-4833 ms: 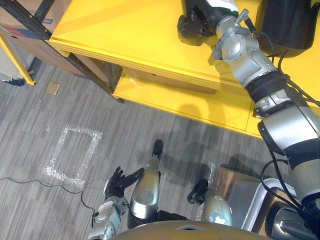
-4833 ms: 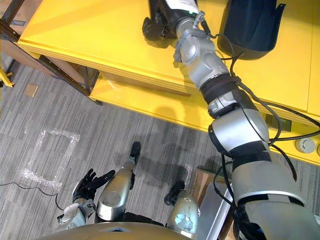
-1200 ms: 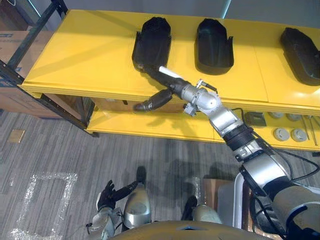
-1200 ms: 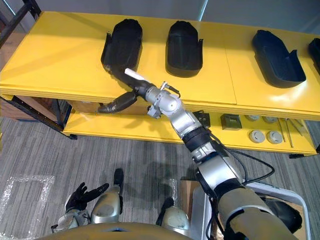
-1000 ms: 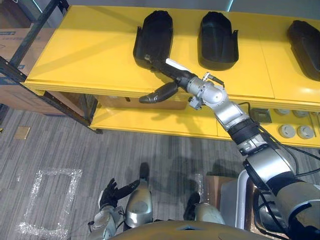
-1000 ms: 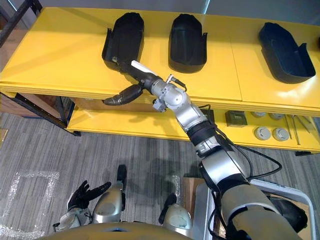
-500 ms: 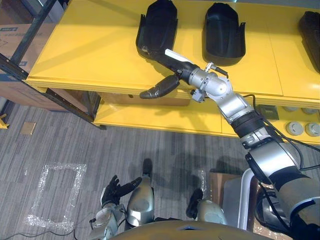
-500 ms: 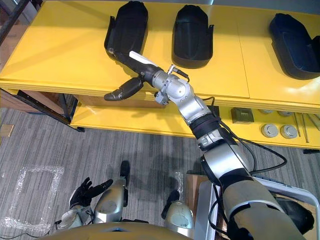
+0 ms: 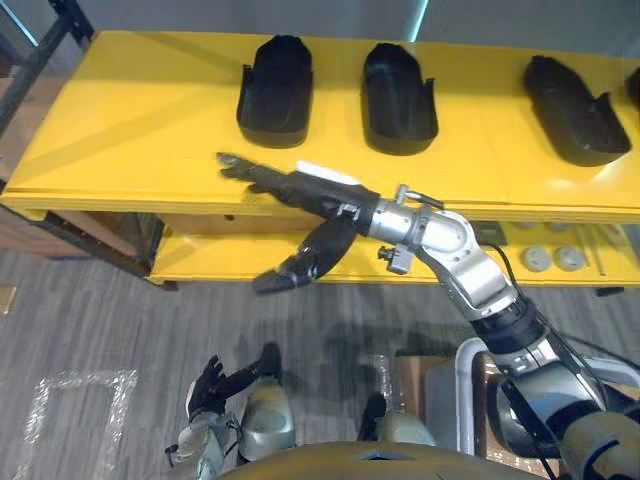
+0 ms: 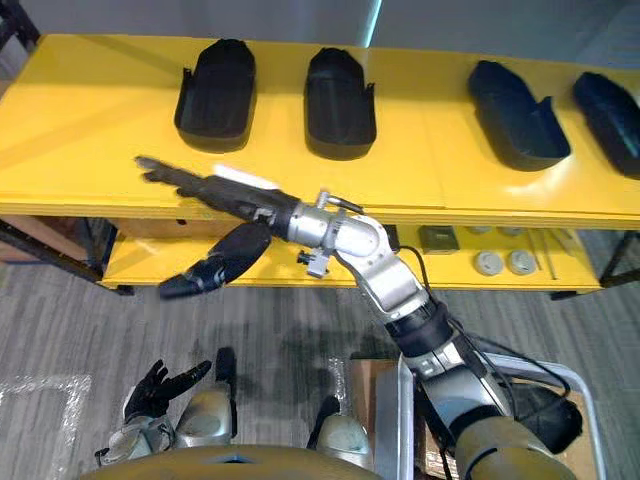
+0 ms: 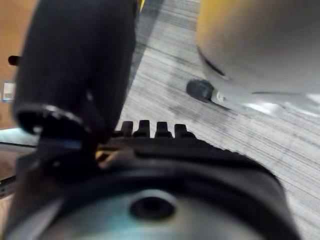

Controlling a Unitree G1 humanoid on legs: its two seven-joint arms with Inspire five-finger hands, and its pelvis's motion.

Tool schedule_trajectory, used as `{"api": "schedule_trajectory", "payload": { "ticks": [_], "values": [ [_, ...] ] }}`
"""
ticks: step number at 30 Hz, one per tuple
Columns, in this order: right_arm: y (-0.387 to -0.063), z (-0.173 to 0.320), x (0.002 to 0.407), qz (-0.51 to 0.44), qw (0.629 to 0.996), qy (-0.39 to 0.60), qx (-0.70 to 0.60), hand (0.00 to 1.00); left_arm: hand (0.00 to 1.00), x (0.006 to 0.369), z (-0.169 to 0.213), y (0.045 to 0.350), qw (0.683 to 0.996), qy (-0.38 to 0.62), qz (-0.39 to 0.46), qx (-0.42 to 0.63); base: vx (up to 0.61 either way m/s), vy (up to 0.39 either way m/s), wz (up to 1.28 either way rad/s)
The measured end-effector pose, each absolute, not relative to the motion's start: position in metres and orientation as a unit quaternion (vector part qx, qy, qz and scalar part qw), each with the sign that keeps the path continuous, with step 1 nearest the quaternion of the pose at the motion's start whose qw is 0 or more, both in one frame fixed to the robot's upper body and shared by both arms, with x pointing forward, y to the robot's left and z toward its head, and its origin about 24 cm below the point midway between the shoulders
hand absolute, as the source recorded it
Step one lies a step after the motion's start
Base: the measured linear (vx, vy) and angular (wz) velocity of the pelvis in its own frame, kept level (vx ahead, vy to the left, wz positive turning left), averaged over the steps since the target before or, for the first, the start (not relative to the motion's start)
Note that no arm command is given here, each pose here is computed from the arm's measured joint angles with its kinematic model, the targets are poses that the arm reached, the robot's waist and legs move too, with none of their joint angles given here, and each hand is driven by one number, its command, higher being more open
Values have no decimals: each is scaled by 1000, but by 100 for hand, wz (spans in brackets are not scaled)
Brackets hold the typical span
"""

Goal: Walk over and take three plastic housings, then place them on the shelf

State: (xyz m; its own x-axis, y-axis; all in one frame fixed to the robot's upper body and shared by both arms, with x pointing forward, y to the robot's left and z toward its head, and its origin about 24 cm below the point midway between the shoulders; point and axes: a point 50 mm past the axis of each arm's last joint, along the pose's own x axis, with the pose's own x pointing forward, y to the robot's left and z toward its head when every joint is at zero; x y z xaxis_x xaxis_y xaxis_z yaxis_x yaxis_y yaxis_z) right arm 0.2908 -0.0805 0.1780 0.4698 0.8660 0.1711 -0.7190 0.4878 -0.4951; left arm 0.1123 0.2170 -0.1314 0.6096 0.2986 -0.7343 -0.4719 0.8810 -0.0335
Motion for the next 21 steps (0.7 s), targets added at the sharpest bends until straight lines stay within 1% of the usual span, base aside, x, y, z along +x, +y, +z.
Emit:
{"api": "schedule_trajectory", "payload": {
  "ticks": [2, 4, 7, 12, 15, 18, 21],
  "values": [
    [-95, 184, 295, 434, 853, -218, -194, 100, 100, 111, -132, 217, 888, 386, 223, -110, -13, -2, -17],
    [-105, 187, 296, 409, 856, -229, -216, 100, 100, 105, -136, 218, 882, 397, 231, -106, -24, 0, -20],
    [-123, 171, 294, 382, 865, -198, -258, 100, 100, 96, -141, 219, 872, 414, 239, -103, 6, -14, -9],
    [-172, 138, 284, 278, 914, -132, -263, 100, 100, 88, -143, 221, 868, 421, 244, -103, -34, -23, -12],
    [-202, 128, 275, 211, 940, -112, -242, 100, 100, 63, -149, 224, 849, 450, 257, -102, 0, 5, -26],
    [-212, 128, 266, 196, 948, -119, -221, 100, 100, 55, -151, 225, 843, 460, 261, -102, 11, 0, -22],
    [-209, 127, 253, 204, 946, -132, -216, 100, 100, 58, -150, 225, 847, 455, 256, -104, 13, -7, -9]
  ]
}}
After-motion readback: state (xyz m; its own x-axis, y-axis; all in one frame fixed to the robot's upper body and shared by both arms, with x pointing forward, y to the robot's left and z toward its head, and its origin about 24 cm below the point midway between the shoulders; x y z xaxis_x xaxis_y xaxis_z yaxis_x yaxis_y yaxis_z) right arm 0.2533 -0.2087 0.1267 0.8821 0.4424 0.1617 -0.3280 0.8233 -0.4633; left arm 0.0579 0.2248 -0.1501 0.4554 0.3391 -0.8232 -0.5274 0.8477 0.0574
